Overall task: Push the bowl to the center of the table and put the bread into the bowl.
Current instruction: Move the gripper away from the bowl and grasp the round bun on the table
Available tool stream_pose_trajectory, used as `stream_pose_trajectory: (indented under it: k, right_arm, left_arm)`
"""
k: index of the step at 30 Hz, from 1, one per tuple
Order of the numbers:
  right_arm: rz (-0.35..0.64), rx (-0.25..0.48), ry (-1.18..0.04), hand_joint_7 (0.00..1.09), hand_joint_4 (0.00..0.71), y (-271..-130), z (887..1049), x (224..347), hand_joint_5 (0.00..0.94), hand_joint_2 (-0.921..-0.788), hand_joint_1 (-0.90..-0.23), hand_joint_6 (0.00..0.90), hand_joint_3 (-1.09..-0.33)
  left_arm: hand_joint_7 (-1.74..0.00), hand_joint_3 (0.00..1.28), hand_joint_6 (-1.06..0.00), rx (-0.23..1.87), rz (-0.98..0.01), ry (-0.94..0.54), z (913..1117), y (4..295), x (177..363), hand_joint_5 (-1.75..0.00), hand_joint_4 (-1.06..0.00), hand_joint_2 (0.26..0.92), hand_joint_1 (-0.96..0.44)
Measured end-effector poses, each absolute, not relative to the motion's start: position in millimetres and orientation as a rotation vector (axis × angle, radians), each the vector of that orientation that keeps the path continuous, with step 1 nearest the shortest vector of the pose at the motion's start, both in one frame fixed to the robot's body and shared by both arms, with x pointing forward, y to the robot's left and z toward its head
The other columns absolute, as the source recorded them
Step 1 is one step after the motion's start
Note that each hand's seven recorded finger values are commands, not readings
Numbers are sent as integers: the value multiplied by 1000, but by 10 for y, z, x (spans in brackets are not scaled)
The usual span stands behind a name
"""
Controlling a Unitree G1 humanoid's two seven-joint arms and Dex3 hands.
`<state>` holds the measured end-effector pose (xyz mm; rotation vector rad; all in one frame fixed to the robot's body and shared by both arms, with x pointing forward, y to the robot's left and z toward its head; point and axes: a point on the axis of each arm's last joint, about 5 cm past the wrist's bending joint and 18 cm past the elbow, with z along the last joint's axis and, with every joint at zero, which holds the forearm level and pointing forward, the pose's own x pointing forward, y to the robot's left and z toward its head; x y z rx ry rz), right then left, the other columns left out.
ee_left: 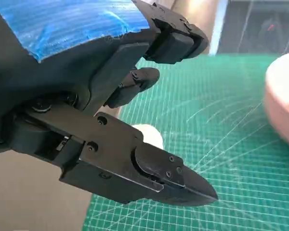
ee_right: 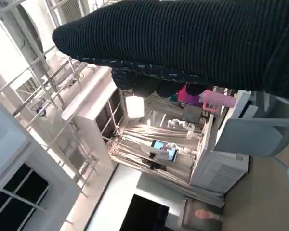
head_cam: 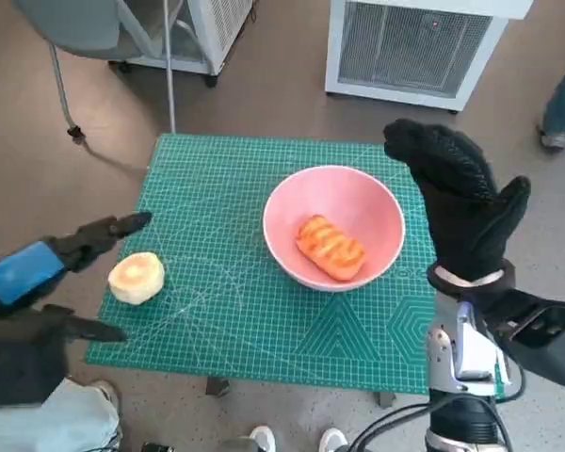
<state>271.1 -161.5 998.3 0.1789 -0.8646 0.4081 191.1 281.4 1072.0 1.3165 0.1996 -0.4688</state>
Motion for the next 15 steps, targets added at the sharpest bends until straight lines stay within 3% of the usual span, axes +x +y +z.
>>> stream_pose_trajectory:
  k: [15]
  right_arm:
    - [411, 175, -868, 728, 78, -1628, 10003, 2700, 471, -921, -559, -1, -812]
  left_arm:
    - [-14, 17, -183, 1342, -426, 325, 10279, 2925, 2279, -7, -55, 723, -23]
